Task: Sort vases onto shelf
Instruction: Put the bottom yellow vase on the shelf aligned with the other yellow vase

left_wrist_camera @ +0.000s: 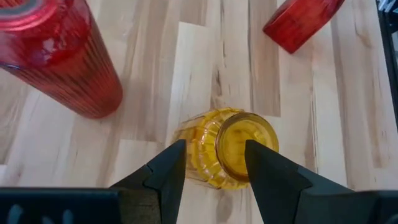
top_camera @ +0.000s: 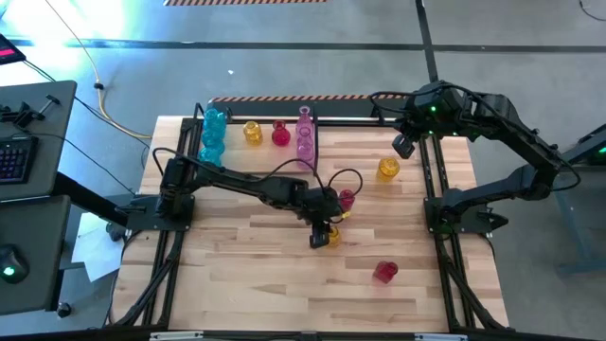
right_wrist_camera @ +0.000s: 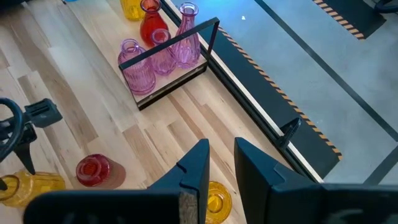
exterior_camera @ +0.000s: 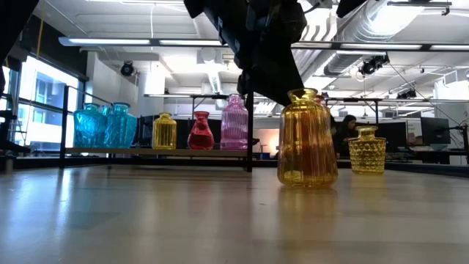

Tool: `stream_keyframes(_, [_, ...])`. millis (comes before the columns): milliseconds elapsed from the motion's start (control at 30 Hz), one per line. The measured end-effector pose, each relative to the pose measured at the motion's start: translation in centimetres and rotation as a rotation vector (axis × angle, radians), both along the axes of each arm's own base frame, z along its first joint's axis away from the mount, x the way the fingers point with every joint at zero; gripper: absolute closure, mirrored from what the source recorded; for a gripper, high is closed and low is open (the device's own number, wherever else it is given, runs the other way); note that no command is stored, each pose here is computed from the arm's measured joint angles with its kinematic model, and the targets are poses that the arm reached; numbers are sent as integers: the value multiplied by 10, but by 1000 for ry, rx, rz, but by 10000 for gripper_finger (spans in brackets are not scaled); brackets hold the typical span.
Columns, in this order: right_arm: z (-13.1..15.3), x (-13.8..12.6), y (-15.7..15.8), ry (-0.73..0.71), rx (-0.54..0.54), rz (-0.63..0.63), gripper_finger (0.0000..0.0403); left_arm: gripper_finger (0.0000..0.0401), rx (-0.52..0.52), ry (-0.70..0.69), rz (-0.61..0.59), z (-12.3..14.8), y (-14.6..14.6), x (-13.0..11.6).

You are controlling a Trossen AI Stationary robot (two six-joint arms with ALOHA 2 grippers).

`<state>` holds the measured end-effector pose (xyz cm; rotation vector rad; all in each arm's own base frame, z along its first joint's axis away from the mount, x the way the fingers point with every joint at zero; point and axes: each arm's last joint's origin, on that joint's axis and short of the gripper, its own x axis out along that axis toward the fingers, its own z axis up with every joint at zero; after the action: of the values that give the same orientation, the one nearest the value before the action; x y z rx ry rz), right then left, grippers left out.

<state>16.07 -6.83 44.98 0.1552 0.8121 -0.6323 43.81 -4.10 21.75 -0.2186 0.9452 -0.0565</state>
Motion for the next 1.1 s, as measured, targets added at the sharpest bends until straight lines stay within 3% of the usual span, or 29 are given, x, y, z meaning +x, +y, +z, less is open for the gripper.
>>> stream_keyframes(400, [0,0,0,0,0,0,347,245,-104,-6,42,-15,-2,11])
stream_keyframes(633, [2,-5,2,-14,-2,-3,347,253,-114,1,49,-19,-3,12])
stream_keyframes(1100, [10,-25,10,-76,-8,-14,347,388,-84,40,32,-6,-3,13])
